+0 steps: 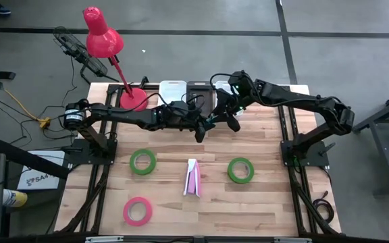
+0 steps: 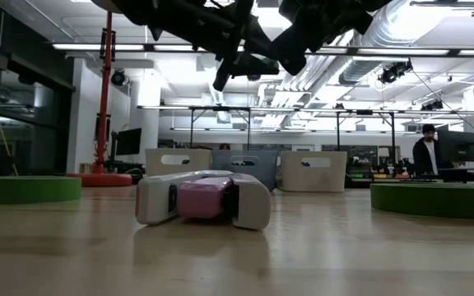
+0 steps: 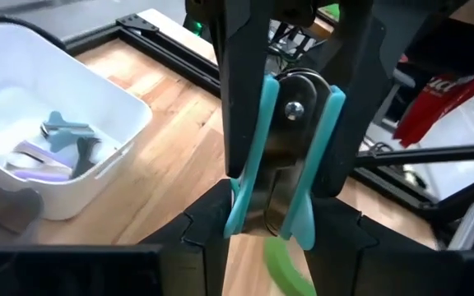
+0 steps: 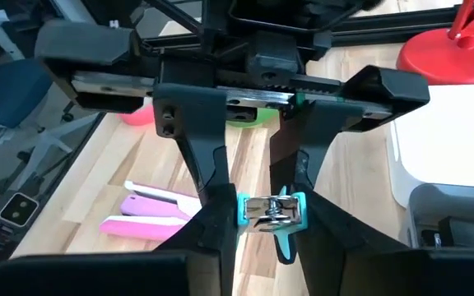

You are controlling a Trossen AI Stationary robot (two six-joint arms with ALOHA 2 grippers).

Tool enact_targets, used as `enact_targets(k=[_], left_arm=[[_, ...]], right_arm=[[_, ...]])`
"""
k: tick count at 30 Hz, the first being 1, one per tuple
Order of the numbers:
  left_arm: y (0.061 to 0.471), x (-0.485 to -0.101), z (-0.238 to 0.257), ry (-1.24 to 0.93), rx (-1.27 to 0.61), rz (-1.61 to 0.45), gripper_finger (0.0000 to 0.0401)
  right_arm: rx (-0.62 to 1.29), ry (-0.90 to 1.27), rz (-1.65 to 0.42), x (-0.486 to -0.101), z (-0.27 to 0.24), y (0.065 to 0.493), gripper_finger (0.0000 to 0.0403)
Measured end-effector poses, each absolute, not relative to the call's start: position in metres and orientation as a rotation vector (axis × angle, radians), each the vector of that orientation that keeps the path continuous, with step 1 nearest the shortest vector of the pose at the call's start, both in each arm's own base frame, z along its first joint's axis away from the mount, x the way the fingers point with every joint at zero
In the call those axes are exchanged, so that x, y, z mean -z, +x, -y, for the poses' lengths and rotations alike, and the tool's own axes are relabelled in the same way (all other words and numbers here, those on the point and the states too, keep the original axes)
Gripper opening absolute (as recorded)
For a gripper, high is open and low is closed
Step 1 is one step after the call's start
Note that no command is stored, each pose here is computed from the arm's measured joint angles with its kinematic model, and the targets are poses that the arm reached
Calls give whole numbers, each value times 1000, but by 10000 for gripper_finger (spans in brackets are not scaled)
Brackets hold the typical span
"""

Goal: Pick and place Stapler, Stapler remover, tape
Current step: Put the light blue staple into the right white bin

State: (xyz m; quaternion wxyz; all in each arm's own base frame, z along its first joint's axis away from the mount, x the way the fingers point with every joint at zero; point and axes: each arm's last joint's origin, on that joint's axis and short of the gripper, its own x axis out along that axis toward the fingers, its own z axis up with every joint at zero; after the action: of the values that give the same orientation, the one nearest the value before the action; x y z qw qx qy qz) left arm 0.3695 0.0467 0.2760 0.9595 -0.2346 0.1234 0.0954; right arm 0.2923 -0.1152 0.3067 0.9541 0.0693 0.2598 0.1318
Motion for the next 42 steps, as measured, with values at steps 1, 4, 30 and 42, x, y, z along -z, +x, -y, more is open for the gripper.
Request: enact_targets(k=[1, 4, 30, 42], left_arm=[[369, -276, -47, -460, -192, -252, 125], [369, -275, -51, -444, -207, -258, 126], [310, -296, -95, -498, -161, -492, 237], [236, -348, -92, -341, -312, -464, 236]], right_arm=[[-263, 144, -529, -307, 115, 292, 85], [-244, 139, -535, -307, 116, 292, 85], [106, 236, -656, -298, 152, 272, 85], [450, 406, -777, -274, 201, 249, 85]])
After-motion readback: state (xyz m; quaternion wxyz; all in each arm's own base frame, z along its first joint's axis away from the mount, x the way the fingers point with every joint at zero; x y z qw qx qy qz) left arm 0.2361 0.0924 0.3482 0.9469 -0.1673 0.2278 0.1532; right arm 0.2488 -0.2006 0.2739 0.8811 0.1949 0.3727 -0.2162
